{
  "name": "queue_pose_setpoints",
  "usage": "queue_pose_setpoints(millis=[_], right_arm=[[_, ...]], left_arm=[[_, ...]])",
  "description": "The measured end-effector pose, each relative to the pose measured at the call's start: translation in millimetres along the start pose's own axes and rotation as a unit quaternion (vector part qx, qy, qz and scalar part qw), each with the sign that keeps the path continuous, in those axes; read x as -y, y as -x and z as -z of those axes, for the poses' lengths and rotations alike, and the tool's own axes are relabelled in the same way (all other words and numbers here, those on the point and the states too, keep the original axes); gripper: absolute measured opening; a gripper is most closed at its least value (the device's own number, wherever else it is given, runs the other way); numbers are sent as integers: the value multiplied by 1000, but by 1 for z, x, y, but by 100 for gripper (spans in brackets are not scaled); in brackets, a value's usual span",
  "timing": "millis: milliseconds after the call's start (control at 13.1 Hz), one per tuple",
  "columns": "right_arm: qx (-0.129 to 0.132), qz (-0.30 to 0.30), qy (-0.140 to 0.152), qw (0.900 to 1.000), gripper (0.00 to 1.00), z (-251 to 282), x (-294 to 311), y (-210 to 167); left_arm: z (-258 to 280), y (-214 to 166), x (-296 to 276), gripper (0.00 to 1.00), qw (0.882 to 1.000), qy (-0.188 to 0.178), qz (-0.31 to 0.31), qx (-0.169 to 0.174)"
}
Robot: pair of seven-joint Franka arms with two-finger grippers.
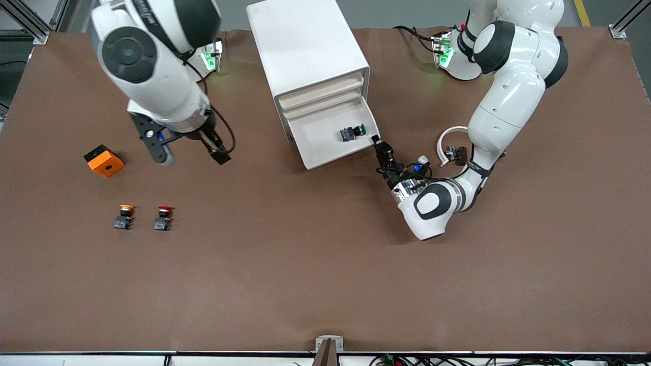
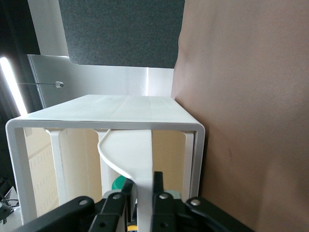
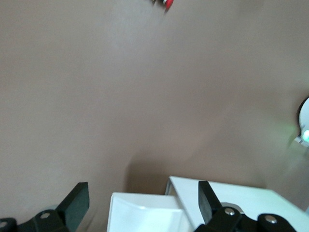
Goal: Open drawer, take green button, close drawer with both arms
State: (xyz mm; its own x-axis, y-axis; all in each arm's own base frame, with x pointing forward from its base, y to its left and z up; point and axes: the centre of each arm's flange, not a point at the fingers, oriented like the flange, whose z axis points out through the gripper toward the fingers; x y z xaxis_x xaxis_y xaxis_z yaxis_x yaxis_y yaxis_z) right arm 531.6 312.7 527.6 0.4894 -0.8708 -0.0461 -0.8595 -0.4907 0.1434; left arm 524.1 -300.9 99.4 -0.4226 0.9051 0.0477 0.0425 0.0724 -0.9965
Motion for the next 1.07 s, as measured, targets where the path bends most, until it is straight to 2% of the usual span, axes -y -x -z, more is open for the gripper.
queue_pose_setpoints(millis=[534,763,1068], right_arm=[[-9,-80,-17,997,100,-57,28,122],[-8,-104,-24,994,100,-76,29,167],[6,-109,-11,994,100,-103,29,207]], left_arm=[[3,-2,0,99,1000,1,1,1],[15,-6,6,100,1000,13,-9,8],[37,-14,19,100,996,70,-53,-2]])
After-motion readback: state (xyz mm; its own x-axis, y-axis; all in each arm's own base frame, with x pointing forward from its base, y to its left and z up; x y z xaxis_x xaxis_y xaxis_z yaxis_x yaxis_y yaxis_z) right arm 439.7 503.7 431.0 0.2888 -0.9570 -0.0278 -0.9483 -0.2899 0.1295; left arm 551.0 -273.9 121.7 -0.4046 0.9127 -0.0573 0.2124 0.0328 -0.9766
